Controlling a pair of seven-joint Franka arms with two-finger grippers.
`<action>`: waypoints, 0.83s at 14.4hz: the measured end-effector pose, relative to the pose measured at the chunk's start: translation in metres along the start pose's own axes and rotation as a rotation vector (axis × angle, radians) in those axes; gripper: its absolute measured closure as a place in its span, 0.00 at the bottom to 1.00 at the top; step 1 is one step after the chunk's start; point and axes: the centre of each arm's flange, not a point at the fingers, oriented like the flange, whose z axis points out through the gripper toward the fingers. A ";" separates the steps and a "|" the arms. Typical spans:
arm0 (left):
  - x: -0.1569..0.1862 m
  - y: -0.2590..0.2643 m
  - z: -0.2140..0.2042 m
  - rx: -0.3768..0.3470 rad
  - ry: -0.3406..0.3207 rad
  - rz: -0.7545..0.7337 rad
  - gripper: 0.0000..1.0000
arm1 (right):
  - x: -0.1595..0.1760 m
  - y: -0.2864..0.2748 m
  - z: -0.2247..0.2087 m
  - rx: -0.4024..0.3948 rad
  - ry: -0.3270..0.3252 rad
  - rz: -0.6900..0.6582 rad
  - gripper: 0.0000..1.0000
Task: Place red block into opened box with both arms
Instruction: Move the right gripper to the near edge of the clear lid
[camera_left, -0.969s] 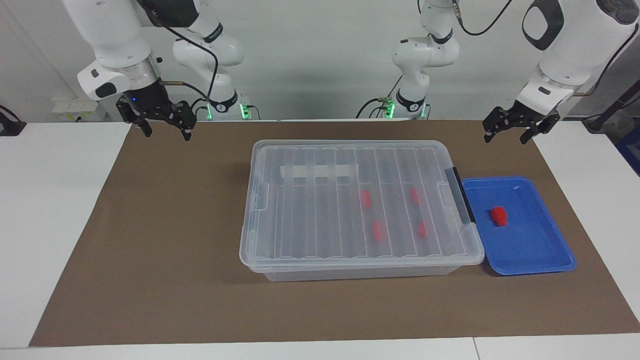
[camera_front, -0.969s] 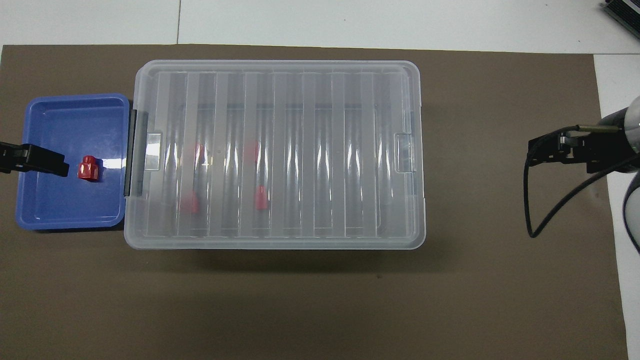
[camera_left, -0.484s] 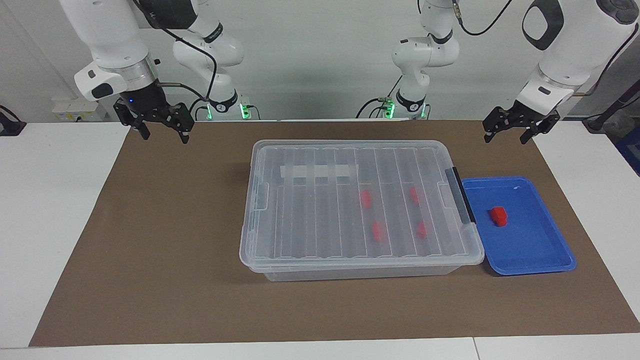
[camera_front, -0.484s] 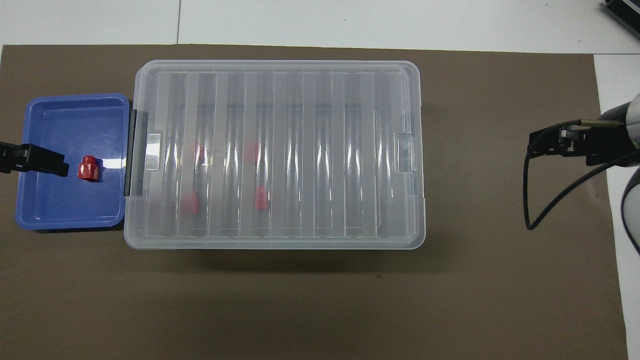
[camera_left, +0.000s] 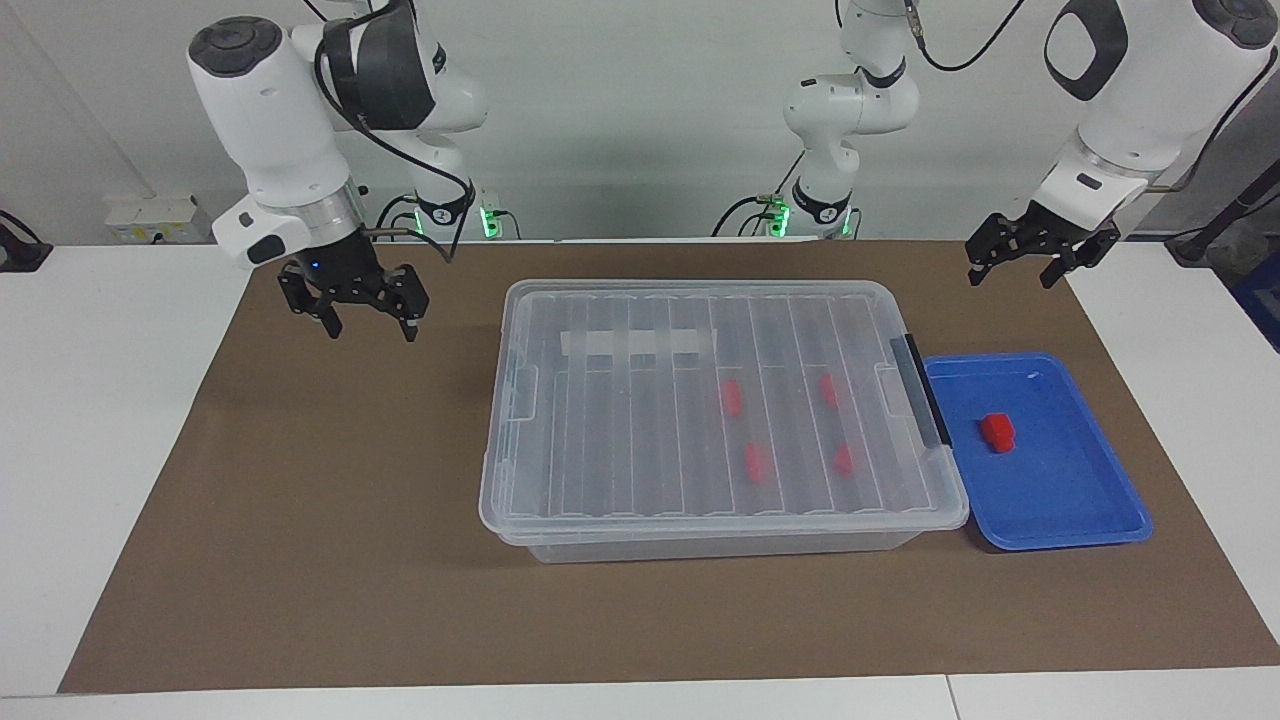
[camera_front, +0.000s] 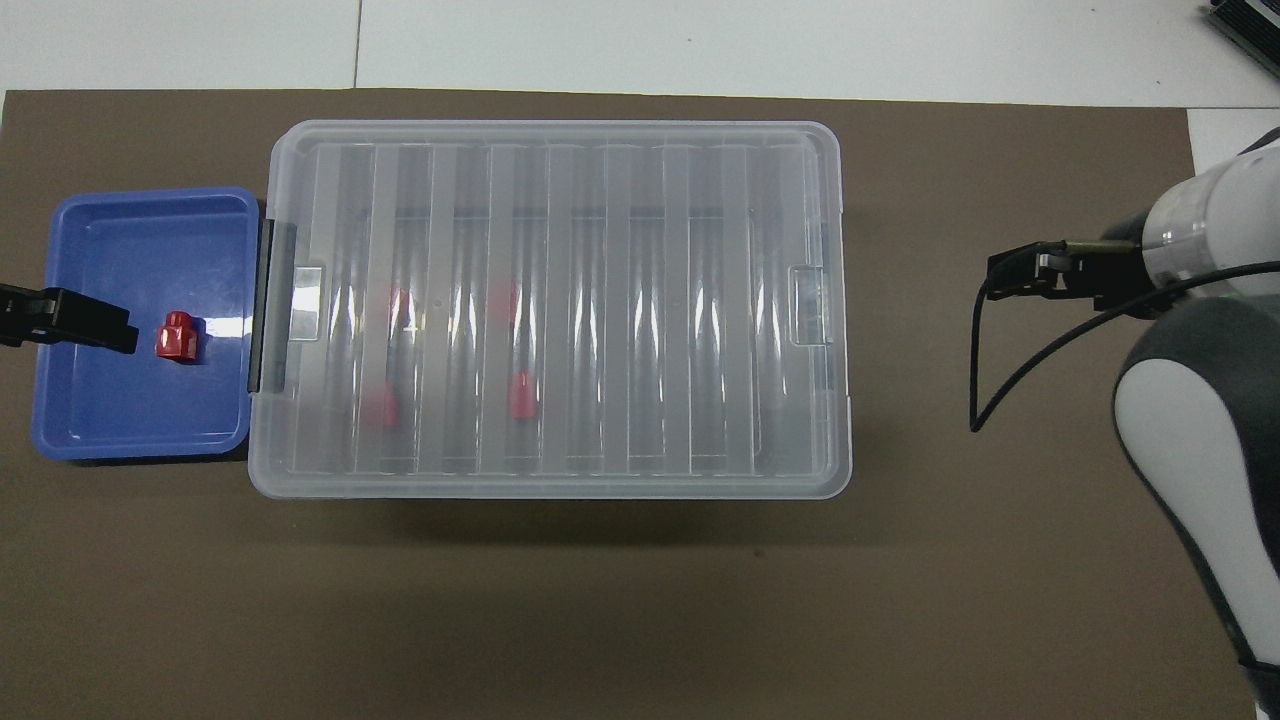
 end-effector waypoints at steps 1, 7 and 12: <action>0.000 0.000 0.000 0.000 0.000 0.000 0.00 | 0.003 -0.009 0.009 0.004 0.004 -0.007 0.00; 0.000 0.000 0.000 0.000 0.000 0.000 0.00 | 0.003 -0.075 0.059 0.016 -0.016 0.013 0.00; 0.000 0.000 0.000 0.000 0.000 0.000 0.00 | -0.004 -0.093 0.074 0.010 -0.043 0.003 0.00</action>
